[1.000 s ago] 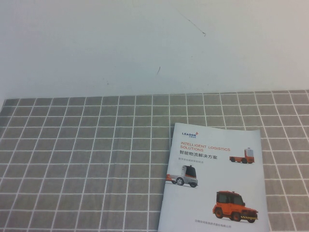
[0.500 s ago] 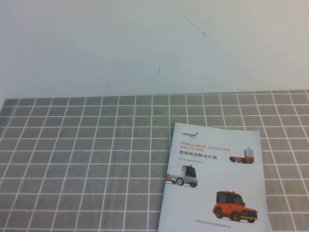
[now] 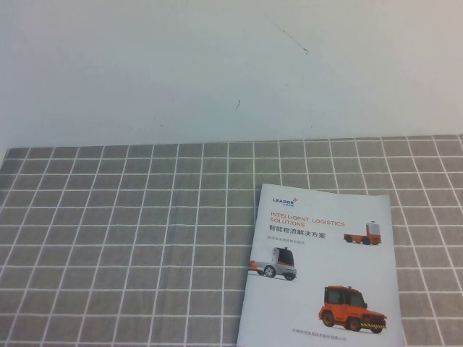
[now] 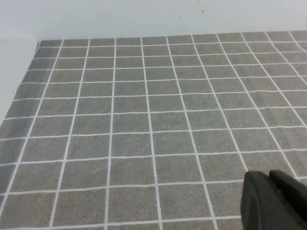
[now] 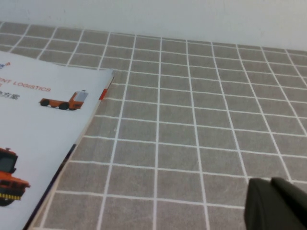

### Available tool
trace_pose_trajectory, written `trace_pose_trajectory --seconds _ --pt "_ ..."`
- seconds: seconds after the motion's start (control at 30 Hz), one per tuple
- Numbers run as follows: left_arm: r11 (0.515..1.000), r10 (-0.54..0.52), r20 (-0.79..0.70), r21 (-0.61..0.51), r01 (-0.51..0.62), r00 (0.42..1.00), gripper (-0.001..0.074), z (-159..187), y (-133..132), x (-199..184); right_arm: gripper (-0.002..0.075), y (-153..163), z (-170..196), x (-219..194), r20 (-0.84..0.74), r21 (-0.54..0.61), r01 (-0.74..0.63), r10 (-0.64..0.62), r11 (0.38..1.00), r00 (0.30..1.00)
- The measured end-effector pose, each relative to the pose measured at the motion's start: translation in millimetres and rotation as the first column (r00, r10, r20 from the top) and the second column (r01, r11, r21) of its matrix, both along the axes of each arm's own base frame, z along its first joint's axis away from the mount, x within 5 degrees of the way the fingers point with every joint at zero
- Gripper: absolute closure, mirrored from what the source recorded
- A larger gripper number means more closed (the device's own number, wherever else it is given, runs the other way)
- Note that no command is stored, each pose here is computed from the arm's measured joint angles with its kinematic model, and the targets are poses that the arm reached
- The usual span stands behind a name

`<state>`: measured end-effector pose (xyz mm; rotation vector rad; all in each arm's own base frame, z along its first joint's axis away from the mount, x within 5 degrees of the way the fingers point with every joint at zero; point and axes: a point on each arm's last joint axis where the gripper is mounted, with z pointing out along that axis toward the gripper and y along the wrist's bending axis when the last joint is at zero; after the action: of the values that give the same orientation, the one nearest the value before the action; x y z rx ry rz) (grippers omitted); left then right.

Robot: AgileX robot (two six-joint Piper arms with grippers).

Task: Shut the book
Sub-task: 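Close the open booklet and leave it lying on the table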

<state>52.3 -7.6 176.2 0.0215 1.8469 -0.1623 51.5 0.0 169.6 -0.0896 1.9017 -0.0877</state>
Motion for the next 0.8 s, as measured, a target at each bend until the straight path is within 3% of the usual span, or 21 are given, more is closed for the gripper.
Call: trace_pose_trajectory --seconds 0.8 --pt "1.0 0.0 -0.002 0.002 0.0 1.0 0.0738 -0.2 0.1 0.0 0.0728 1.7 0.1 -0.3 -0.005 0.021 -0.025 0.025 0.999 1.0"
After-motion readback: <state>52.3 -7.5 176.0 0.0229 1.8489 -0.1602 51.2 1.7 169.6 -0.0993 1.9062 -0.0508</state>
